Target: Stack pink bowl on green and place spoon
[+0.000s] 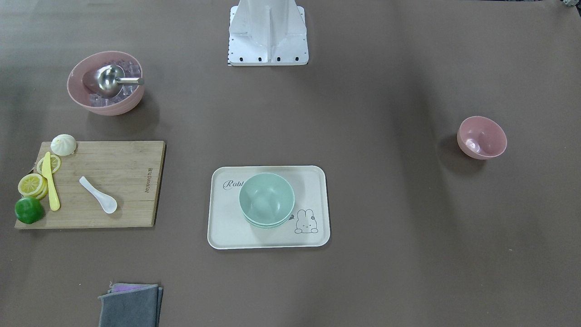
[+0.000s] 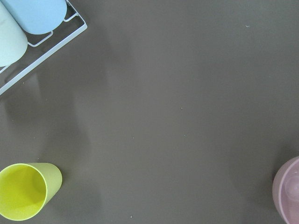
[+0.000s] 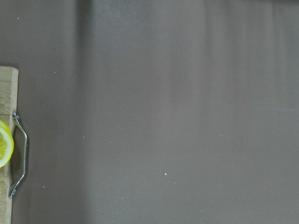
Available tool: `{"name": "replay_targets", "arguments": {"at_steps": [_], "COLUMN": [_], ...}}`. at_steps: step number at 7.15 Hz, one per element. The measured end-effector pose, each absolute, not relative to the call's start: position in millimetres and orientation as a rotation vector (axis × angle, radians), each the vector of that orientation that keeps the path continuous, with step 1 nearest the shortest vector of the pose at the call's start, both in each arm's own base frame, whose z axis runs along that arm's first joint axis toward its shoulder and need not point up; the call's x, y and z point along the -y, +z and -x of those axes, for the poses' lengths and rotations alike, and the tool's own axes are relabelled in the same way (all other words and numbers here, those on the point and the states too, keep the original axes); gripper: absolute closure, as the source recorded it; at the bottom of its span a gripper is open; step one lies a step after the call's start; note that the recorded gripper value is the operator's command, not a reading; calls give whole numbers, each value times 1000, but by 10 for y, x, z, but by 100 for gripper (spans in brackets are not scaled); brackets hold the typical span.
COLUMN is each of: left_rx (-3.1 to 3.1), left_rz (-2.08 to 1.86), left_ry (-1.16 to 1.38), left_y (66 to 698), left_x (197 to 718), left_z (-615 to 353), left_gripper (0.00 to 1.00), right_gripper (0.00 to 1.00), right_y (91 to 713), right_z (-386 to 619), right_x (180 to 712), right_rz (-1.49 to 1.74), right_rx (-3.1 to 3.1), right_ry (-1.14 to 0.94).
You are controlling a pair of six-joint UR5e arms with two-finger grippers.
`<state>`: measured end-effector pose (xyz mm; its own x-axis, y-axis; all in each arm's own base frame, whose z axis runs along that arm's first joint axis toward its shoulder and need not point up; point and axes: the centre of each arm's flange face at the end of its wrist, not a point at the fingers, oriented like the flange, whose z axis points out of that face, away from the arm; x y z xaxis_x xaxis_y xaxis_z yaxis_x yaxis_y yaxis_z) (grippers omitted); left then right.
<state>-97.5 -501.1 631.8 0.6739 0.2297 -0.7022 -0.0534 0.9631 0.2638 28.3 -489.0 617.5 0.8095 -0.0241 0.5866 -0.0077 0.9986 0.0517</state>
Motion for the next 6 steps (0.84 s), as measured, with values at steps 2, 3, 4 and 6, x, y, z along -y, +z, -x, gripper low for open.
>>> {"name": "replay_targets", "arguments": {"at_steps": [2,3,4,6], "left_rx": [-806,-799,-797,-827], "left_rz": [-306,-365,-402,-390], "left_ry": [195,231,270,271], "left_y": [6209,6075,5941,5847], "left_x": [5066,5159,5286,5459], "left_z": [979,940,831,593], "left_gripper": [1,1,1,1], "right_gripper": [0,0,0,0], "right_y": [6028,5962,5901,5735], "right_z": [-252,-213,-154,3], "right_x": [4925,4945,4969,4994], "right_rz": [-104,-134,-141,-185], "right_rx": [666,705,732,771], "right_ry": [-31,-43,-34,-46]}}
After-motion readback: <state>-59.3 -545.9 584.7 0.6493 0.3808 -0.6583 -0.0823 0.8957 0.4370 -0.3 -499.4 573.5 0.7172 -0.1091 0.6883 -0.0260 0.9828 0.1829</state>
